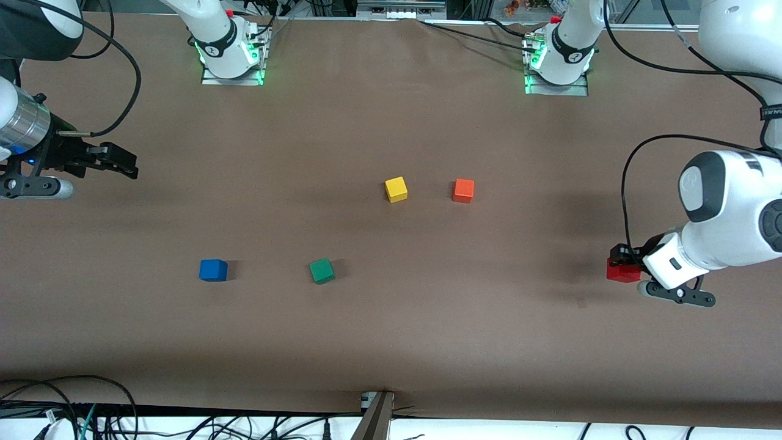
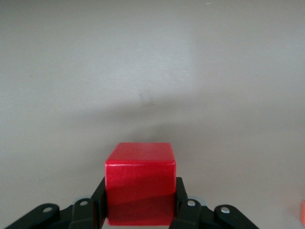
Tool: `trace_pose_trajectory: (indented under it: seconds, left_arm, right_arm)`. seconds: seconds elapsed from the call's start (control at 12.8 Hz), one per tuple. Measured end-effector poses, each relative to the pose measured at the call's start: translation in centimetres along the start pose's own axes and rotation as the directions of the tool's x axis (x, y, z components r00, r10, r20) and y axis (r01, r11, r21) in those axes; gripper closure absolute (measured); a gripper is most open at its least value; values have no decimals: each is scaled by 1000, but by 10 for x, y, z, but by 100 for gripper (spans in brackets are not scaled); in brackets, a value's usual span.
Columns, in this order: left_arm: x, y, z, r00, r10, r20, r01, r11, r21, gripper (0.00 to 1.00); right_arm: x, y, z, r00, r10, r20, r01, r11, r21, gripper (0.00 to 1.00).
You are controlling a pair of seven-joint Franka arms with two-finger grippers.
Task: Pass red block to right arm, stack on blue
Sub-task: 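Close the left gripper on the red cube and lift it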
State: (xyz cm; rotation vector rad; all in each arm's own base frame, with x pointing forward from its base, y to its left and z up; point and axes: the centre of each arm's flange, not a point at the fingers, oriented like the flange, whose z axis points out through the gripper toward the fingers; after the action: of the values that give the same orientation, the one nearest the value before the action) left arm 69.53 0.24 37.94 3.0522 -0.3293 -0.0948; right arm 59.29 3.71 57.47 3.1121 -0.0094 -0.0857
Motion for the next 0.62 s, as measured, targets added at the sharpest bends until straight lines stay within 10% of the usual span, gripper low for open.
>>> trace_pose_trajectory:
  seconds: [0.31, 0.62]
  left_arm:
    - [4, 28, -45, 977, 205, -60, -209, 975, -74, 44]
    - [8, 51, -48, 889, 392, -237, -447, 854, -265, 44]
  right_arm:
    - [0, 0, 0, 1000, 0, 0, 0, 1000, 0, 0]
    - [0, 0, 0, 1000, 0, 0, 0, 1000, 0, 0]
